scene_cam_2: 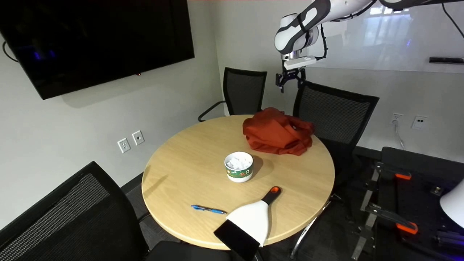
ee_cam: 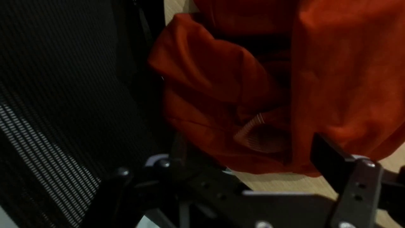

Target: Hang the cloth on the back of the chair

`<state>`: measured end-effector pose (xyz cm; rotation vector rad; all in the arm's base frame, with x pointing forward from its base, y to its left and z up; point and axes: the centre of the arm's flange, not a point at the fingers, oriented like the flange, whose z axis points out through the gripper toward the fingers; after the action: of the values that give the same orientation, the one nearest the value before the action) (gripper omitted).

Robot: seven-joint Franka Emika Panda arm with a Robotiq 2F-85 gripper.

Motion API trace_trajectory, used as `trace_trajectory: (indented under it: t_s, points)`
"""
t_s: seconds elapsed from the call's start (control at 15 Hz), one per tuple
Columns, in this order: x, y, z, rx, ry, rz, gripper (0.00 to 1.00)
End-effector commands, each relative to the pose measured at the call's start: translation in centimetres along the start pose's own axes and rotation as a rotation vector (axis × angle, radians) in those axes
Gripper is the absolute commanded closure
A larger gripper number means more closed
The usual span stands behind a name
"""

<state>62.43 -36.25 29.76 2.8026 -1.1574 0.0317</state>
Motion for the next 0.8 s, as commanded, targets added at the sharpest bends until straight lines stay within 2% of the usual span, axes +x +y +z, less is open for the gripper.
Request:
trace_trajectory:
  t_s: [0.0, 0.2, 0.47, 0.73]
  points:
    - [1.9, 0.7, 3.2, 0.09, 0.066, 0.085, 0.0]
    - [2.8, 0.5, 7.1, 0.127, 0.07, 0.194, 0.0]
    - [3.3, -1.0, 11.8, 0.12, 0.049, 0.304, 0.0]
    - [4.4, -2.5, 14.4, 0.095, 0.052, 0.404, 0.0]
